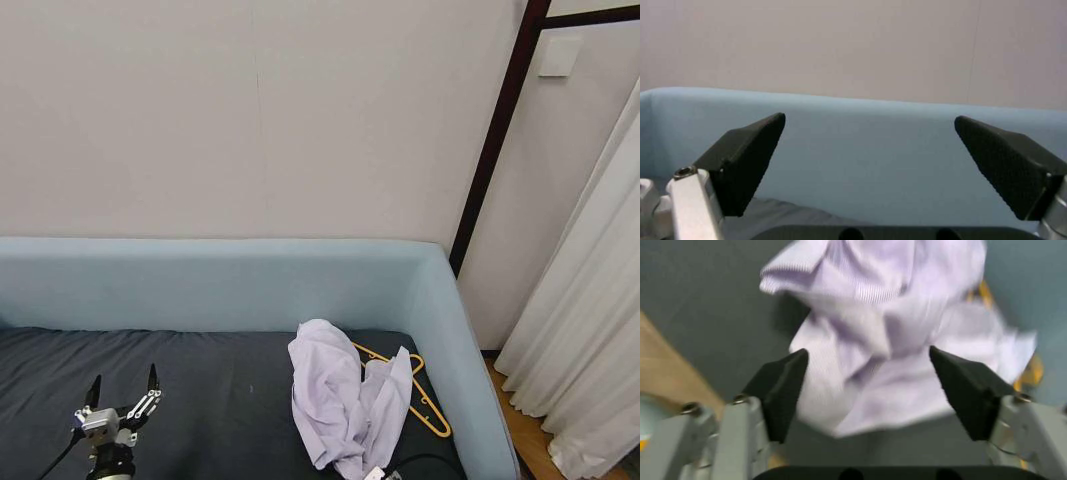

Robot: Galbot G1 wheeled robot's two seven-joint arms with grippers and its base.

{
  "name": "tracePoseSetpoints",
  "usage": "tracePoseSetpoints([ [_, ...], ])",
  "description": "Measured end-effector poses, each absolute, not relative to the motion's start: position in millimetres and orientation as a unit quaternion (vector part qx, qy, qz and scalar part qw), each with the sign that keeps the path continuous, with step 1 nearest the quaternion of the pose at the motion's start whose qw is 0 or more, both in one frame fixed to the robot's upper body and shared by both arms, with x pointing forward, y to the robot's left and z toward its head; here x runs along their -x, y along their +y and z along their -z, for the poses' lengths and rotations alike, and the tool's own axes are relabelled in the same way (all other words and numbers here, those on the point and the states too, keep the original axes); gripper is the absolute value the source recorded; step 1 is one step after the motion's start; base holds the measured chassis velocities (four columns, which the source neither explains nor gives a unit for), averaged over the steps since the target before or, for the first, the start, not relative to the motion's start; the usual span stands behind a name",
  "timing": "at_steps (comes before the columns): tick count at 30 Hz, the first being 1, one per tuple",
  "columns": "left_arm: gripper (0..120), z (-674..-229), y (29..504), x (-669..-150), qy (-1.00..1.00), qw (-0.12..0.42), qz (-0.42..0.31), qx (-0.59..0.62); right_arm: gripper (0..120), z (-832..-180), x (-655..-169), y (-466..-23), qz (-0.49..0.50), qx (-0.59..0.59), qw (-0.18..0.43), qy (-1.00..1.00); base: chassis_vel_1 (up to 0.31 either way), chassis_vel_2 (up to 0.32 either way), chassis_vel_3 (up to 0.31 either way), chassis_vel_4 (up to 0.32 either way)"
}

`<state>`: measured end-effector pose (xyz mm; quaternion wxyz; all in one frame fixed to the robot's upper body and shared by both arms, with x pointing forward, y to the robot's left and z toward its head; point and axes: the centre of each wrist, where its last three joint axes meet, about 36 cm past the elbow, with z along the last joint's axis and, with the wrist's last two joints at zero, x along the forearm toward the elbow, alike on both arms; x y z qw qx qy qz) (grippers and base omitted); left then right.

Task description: Pick up the clothes from the sofa and hang them on the clothes hanger.

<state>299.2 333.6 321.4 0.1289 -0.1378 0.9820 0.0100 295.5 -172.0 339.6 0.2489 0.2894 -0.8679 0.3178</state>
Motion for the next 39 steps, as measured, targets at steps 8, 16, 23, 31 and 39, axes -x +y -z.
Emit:
tracePoseSetpoints([
  [8, 100, -320.4, 329.6, -297.4, 0.982, 0.127, -0.012, 0.14, 99, -334.1, -351.1, -193.7, -0.401, -0.388, 0.15, -0.816, 0.0, 0.0, 0.0, 0.0],
  [16, 100, -322.1, 337.0, -293.7, 0.98, 0.127, -0.018, 0.149, 100, -333.5, -383.9, -196.2, -0.432, -0.45, 0.182, -0.76, 0.0, 0.0, 0.0, 0.0],
  [23, 100, -320.8, 341.3, -294.8, 0.98, 0.127, -0.018, 0.155, 95, -324.1, -397.2, -178.5, -0.438, -0.46, 0.178, -0.752, 0.0, 0.0, 0.0, 0.0],
  [31, 100, -318.4, 341.3, -296.0, 0.98, 0.125, -0.017, 0.157, 78, -309.8, -410.9, -177.1, -0.455, -0.456, 0.189, -0.741, 0.0, 0.0, 0.0, 0.0],
  [39, 100, -316.3, 342.2, -299.7, 0.98, 0.124, -0.016, 0.158, 50, -304.8, -408.8, -175.4, -0.463, -0.464, 0.189, -0.732, 0.0, 0.0, 0.0, 0.0],
])
